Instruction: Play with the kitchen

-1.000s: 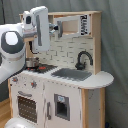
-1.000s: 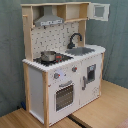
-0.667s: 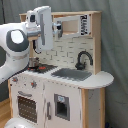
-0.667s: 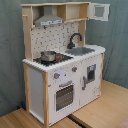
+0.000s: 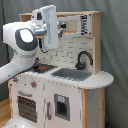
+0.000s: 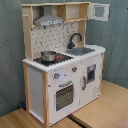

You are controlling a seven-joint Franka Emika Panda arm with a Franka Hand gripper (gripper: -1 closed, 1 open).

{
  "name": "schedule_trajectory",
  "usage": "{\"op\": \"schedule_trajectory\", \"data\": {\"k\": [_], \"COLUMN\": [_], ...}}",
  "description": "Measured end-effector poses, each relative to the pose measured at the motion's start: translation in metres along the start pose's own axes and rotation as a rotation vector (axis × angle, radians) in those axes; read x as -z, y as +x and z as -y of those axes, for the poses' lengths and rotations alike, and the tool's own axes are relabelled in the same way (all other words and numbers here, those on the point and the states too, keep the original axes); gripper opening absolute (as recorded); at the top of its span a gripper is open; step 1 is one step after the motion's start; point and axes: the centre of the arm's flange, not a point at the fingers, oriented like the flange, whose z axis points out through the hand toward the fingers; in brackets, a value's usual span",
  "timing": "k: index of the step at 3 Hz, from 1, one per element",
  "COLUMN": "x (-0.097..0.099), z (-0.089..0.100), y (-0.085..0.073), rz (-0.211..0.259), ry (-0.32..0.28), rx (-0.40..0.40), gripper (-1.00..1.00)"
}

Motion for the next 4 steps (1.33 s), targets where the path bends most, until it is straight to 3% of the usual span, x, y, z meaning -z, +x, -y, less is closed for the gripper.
{"op": "schedule_trajectory", "data": {"k": [2,4], "x": [-0.034,-0.07], "z": [-0.004,0.023], "y": [-0.013,-0.009], "rz": [-0.036,-0.109], "ry": [0.063,0.155], "rx": [0.081,0.127], "gripper": [-1.0,-1.0]}}
